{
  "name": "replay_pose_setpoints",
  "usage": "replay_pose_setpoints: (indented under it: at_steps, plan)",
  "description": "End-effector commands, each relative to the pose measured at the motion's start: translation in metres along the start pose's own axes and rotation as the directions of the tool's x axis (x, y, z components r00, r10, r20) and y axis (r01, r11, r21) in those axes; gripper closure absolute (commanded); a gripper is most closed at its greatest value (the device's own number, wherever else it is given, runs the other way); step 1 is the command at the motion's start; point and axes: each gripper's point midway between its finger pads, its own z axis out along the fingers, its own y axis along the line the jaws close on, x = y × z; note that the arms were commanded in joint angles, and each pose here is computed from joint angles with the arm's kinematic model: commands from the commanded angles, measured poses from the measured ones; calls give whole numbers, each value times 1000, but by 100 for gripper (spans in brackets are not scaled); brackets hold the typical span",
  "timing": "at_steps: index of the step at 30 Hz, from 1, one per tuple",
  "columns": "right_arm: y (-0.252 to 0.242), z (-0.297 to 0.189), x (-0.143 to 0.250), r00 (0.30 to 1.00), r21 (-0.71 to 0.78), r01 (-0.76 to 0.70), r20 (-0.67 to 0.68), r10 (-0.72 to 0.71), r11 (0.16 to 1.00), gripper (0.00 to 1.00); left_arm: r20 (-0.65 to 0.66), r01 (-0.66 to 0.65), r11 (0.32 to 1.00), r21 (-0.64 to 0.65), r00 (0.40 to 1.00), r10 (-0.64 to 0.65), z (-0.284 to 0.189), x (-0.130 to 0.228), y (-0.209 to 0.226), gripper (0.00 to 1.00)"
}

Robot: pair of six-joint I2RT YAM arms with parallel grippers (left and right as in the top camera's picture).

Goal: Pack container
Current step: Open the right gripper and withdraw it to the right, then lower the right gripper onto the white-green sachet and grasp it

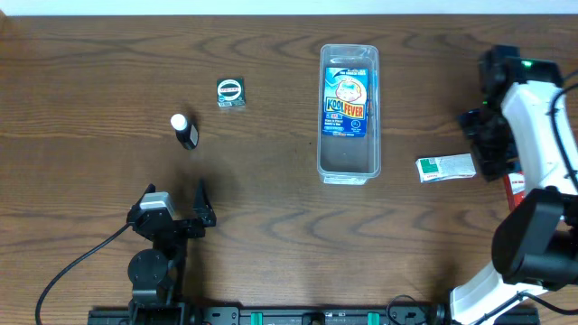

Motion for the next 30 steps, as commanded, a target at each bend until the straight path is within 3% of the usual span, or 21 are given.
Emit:
replay_pose_setpoints:
  at_steps: [1,5,9,13,15,18,20,24,30]
  plan:
    - [-1,5,-20,988,-34,151,-18,-152,988,1,-46,-10,999,-31,999,8,1,16,7,2]
    - [5,6,-25,944,-53,330,12,-330,942,1,-46,-10,999,-31,999,8,1,16,7,2]
    - [26,6,-19,827,-84,561,91,-555,823,1,-46,-10,999,-31,999,8,1,16,7,2]
    - [42,12,-6,750,-102,660,138,-647,744,1,-46,-10,999,-31,999,8,1,16,7,2]
    - [39,18,2,804,-108,594,107,-585,797,1,-46,-10,999,-31,999,8,1,16,7,2]
    - [16,30,28,939,-87,336,-52,-341,938,1,-46,-10,999,-31,999,8,1,16,7,2]
    - [2,37,39,978,-28,172,-117,-174,985,1,-46,-10,999,-31,999,8,1,16,7,2]
    - [-2,53,61,982,-7,47,-183,-47,999,1,-46,-10,999,-31,999,8,1,16,7,2]
    - [5,77,73,984,-43,-7,-180,-1,999,1,-46,-10,999,-31,999,8,1,16,7,2]
